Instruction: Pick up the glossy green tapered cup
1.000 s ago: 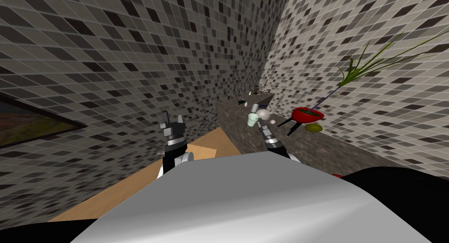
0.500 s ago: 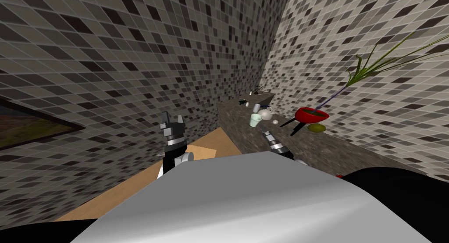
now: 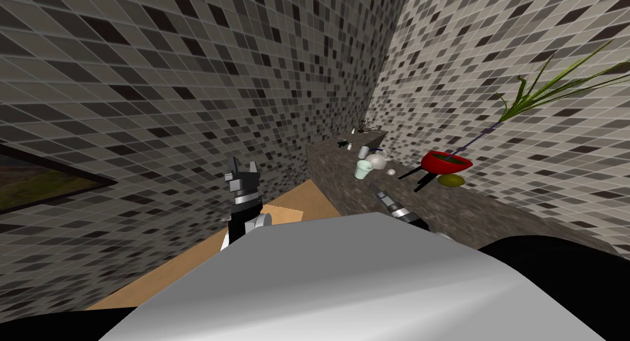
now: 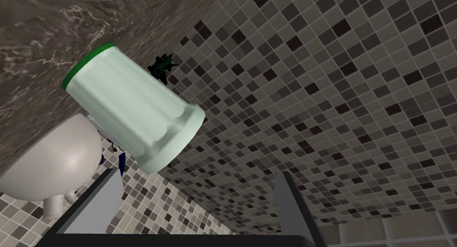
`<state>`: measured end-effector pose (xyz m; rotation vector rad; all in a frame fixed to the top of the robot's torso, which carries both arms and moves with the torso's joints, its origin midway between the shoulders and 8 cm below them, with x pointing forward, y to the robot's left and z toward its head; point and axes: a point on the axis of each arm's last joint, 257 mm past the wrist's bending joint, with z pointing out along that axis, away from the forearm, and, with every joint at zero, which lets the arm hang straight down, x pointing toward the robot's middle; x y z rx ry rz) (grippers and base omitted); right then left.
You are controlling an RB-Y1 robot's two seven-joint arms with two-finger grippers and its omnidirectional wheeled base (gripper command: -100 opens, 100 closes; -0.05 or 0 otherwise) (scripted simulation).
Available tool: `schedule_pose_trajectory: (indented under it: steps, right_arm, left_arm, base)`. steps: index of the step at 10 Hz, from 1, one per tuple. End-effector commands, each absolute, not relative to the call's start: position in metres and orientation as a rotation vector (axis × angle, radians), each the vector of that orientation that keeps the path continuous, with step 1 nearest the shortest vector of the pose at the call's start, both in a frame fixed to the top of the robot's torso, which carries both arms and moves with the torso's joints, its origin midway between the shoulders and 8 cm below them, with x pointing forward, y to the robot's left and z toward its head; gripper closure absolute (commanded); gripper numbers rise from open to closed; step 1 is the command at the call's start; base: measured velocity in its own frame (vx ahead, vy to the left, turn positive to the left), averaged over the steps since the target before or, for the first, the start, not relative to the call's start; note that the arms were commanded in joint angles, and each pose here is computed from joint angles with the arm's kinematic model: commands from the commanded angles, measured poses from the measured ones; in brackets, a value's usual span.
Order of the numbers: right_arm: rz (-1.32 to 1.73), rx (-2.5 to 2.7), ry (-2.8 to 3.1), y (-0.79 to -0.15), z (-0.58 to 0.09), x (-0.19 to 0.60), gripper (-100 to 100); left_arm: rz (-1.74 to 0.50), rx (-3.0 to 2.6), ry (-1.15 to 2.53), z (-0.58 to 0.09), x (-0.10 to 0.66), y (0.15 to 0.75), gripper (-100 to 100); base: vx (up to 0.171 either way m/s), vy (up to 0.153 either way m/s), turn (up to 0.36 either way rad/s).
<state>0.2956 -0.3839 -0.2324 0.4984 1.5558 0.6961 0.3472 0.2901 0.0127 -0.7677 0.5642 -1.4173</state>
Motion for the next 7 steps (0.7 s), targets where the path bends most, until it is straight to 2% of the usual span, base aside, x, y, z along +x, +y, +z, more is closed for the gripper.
schedule_pose_trajectory:
  steps: [1, 7]
  right_arm:
    - [0.661, 0.486, 1.603, -0.395, -0.244, 0.287, -100]
    - [0.464, 0.418, 1.831, -0.466, -0.283, 0.242, -100]
  left_arm:
    - [-1.417, -0.768, 0.564, 0.013, 0.347, 0.29, 0]
    - [-1.417, -0.768, 0.564, 0.013, 0.347, 0.29, 0]
  base:
    - [0.033, 0.068, -0.008]
    - [0.034, 0.076, 0.005]
